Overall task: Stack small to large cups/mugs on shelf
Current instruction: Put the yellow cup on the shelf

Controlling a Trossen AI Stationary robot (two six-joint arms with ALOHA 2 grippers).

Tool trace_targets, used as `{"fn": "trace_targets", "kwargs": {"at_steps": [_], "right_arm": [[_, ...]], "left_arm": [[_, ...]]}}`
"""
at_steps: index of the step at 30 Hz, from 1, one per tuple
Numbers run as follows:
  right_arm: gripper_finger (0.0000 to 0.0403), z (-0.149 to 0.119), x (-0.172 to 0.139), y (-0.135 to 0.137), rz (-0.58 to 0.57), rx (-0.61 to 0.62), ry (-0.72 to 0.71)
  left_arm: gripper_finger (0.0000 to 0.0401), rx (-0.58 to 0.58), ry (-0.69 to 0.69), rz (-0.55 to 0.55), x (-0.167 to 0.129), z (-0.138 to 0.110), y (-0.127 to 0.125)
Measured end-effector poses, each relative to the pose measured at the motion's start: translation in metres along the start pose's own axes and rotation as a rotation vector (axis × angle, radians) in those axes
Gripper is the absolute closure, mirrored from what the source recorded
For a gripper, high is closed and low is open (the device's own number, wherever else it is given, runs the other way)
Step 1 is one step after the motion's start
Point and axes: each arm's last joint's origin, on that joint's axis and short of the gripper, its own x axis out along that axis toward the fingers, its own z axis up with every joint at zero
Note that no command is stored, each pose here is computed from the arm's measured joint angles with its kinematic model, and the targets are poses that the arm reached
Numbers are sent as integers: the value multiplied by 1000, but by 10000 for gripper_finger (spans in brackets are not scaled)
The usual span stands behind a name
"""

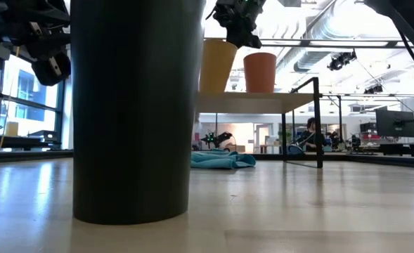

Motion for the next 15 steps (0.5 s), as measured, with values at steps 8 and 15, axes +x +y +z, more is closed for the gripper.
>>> {"fn": "trace_targets", "kwargs": {"at_steps": [8, 15], "right_arm": [[403, 0, 0, 0, 18, 0, 5], [403, 0, 0, 1, 18, 0, 4]], "left_arm": [[309, 0, 0, 0, 0, 0, 0], [309, 0, 0, 0, 0, 0, 0]]}}
